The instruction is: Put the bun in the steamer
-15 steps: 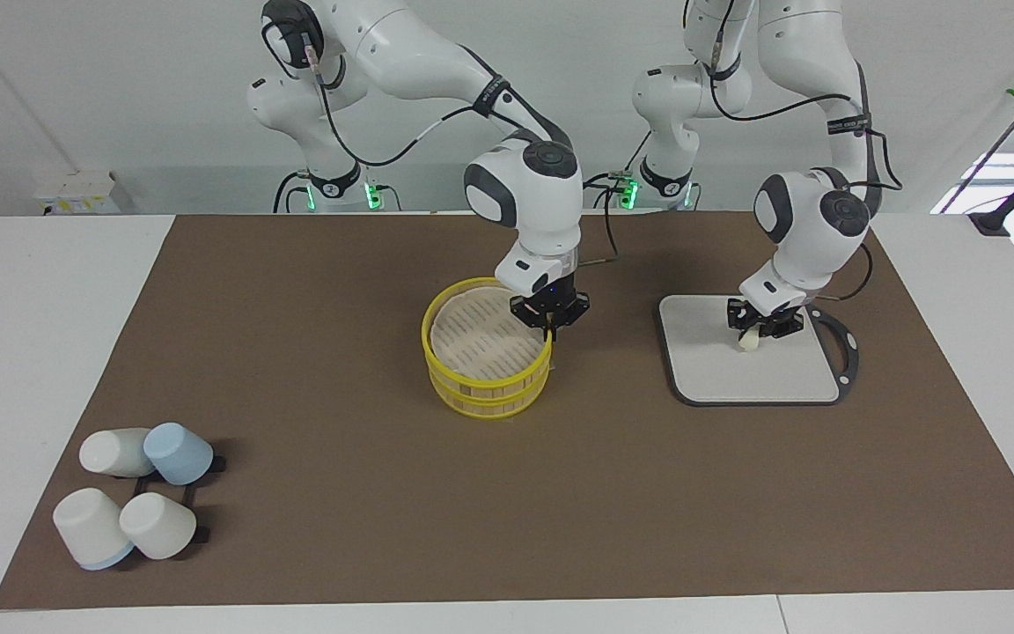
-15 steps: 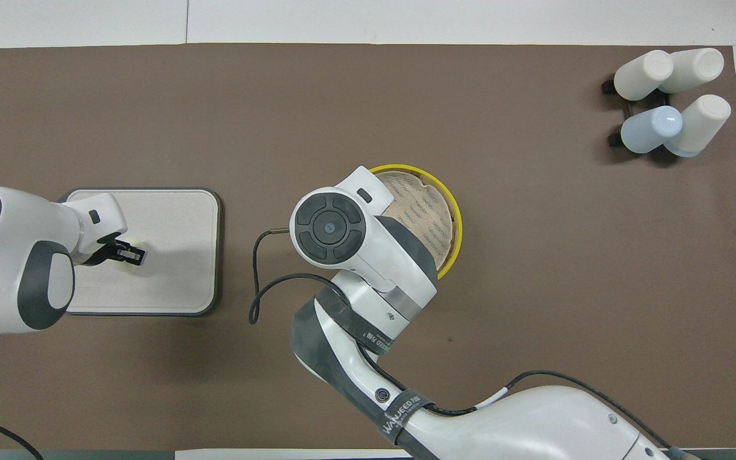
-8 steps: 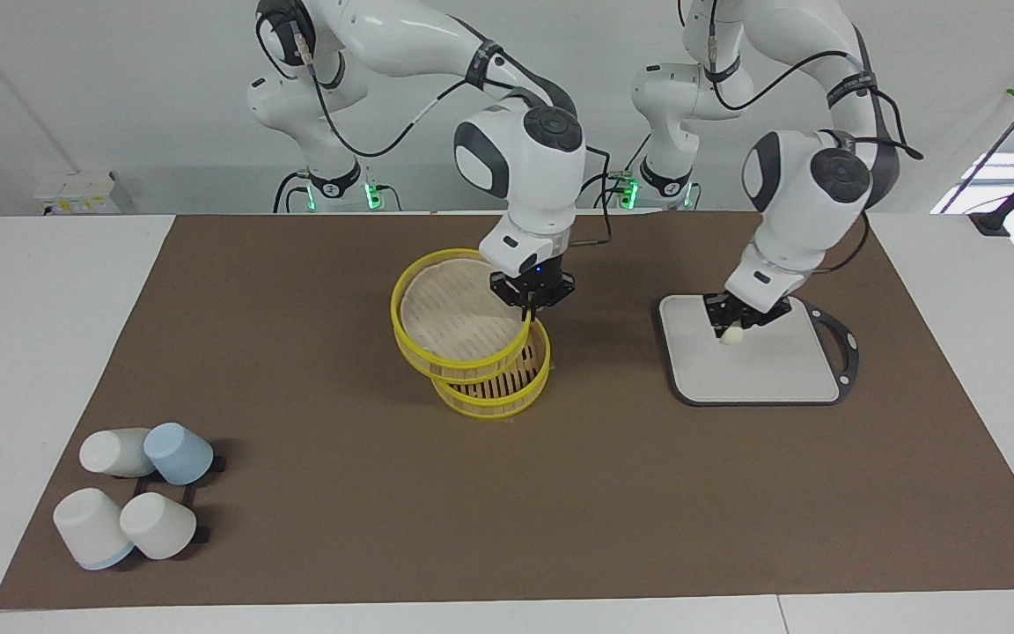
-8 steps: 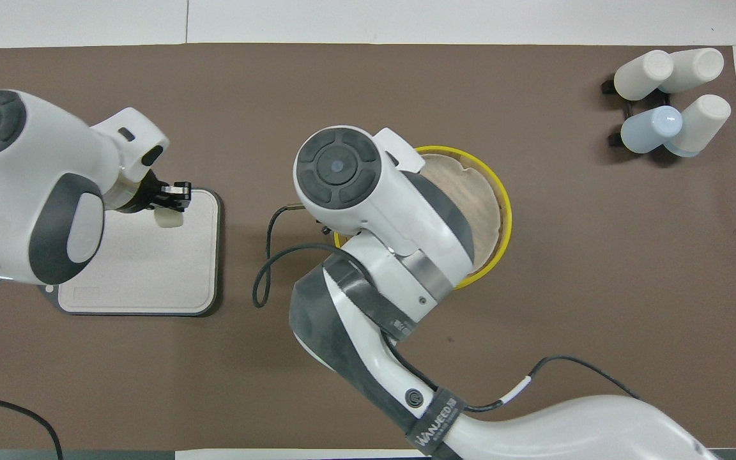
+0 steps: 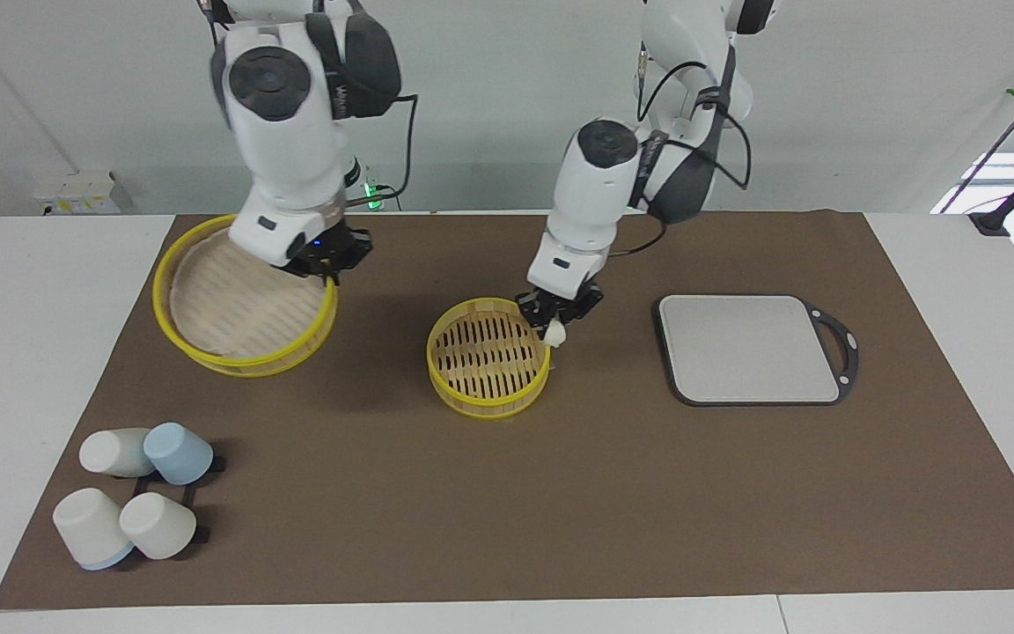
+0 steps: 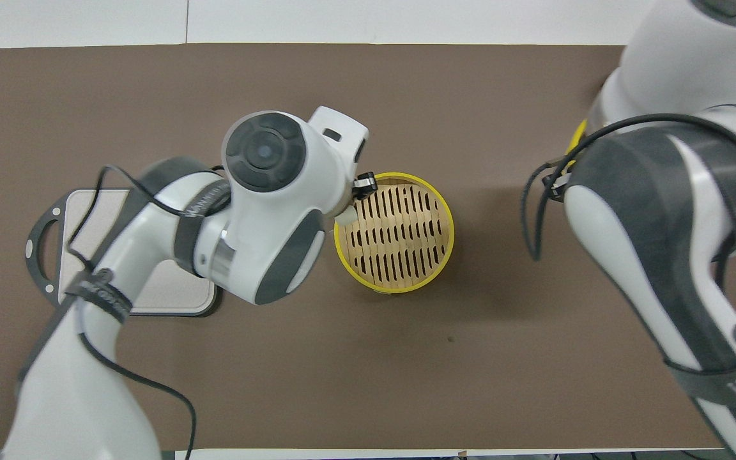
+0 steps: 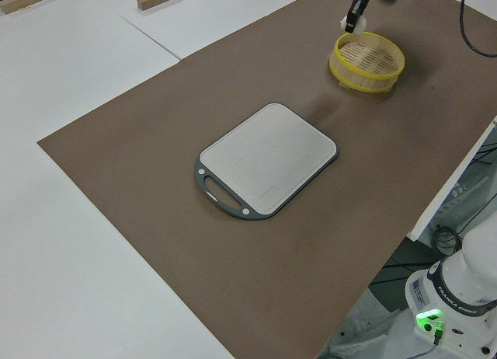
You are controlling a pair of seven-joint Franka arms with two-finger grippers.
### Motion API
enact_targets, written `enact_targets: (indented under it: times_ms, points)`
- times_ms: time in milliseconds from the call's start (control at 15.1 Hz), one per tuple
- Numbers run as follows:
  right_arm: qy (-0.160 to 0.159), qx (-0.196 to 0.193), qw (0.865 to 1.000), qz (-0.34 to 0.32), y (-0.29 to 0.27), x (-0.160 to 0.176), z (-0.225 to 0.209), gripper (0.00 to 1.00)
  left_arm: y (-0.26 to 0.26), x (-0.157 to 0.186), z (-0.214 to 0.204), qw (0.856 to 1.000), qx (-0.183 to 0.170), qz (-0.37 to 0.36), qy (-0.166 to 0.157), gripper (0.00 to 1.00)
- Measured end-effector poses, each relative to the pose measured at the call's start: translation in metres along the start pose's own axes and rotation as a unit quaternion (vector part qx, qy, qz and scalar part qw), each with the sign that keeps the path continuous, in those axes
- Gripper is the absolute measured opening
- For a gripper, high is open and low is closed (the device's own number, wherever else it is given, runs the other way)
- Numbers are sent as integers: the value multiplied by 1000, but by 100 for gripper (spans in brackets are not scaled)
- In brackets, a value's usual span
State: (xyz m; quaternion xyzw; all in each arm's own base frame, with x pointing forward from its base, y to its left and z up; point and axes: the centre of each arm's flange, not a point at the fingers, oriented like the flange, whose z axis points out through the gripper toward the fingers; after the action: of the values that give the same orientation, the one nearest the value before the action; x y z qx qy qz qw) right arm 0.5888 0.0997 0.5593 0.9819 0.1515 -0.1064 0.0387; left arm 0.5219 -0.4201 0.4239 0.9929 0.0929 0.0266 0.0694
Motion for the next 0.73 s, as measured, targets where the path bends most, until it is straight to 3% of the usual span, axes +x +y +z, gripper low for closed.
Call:
enact_targets:
  times_ms: [265,596,728]
  points:
    - [-30,19,999,-8,62,-26,29,8,32,-35,100,1000,5,20,8,27]
    - [-29,13,999,-25,41,-26,38,8,26,-28,100,1000,5,15,15,36]
    - [-25,11,999,-30,34,-26,35,8,24,-27,101,1000,9,14,13,51]
